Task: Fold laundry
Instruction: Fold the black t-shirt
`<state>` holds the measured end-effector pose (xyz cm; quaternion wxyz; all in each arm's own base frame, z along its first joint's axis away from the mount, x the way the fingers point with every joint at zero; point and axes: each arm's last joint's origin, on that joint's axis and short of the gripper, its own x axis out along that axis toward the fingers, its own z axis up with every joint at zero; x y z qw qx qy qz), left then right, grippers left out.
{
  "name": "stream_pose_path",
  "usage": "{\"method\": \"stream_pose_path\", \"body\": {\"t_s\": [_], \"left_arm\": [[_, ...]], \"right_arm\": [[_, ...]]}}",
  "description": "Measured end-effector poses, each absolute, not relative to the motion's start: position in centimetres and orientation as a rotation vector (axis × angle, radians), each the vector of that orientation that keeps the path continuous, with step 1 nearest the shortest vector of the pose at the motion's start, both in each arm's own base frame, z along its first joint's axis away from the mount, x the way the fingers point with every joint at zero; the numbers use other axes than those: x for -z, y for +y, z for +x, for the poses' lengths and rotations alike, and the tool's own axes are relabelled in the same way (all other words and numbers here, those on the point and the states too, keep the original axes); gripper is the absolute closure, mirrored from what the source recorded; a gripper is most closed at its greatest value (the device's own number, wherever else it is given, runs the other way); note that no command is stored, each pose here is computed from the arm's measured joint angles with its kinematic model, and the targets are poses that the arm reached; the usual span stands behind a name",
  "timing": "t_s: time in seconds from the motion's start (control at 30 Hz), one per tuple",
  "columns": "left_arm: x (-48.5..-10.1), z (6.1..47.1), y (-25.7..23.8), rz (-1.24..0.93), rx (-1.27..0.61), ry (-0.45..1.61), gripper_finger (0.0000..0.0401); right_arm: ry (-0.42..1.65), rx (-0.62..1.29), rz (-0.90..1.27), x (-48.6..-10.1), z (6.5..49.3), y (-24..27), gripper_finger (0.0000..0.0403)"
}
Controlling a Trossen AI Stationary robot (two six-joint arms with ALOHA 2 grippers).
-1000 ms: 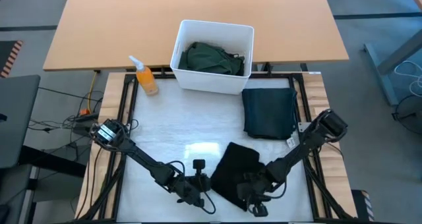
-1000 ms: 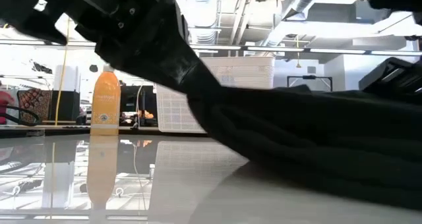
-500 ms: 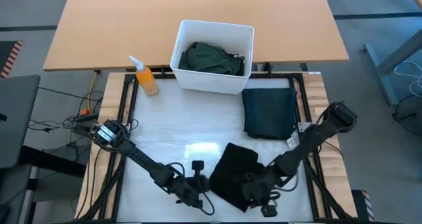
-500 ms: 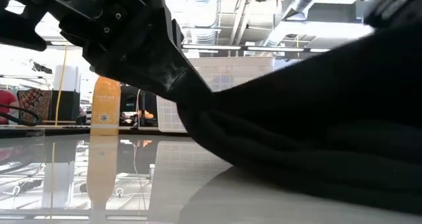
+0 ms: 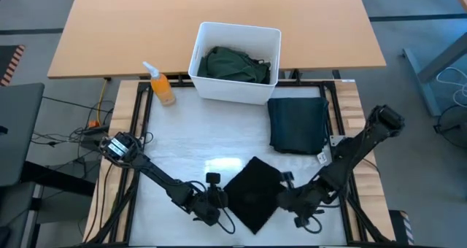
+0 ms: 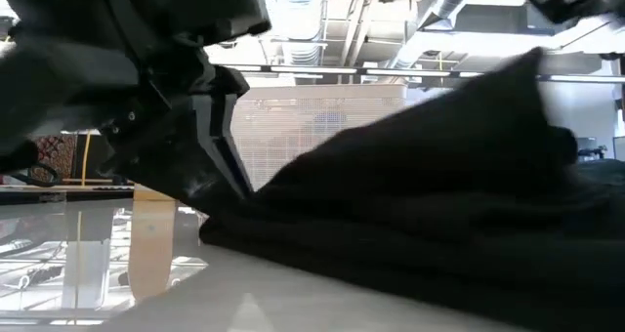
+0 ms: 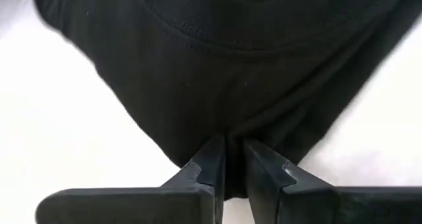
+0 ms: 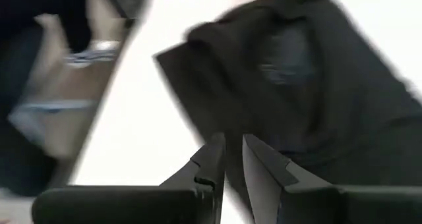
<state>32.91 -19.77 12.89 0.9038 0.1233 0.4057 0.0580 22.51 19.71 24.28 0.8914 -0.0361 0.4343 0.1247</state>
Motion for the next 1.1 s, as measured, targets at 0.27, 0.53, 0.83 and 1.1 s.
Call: {"method": "stream_pose_path", "body": {"t_s": [0.27, 0.53, 0.83, 1.1], "left_arm": [[-17.9, 31.3, -18.2, 0.278, -0.14, 0.835, 0.0336], [-24.0, 27.1, -15.0, 0.293, -0.34, 0.826, 0.0332], [-24.1, 32.1, -19.7, 0.075, 0.028, 0.361, 0.0332], [-18.5, 37.0, -23.1, 0.097, 0.06, 0.338, 0.0332]], "right_arm": [[0.75, -0.178, -0.089, -20.2, 24.8, 16.7, 0.0321], [0.583, -0.182, 0.005, -17.3, 25.5, 13.9, 0.0321], [0.548, -0.198, -0.083, -17.8, 25.2, 14.0, 0.0329], [0.646, -0.167, -0.097, -18.4, 23.5, 13.5, 0.0329]]}}
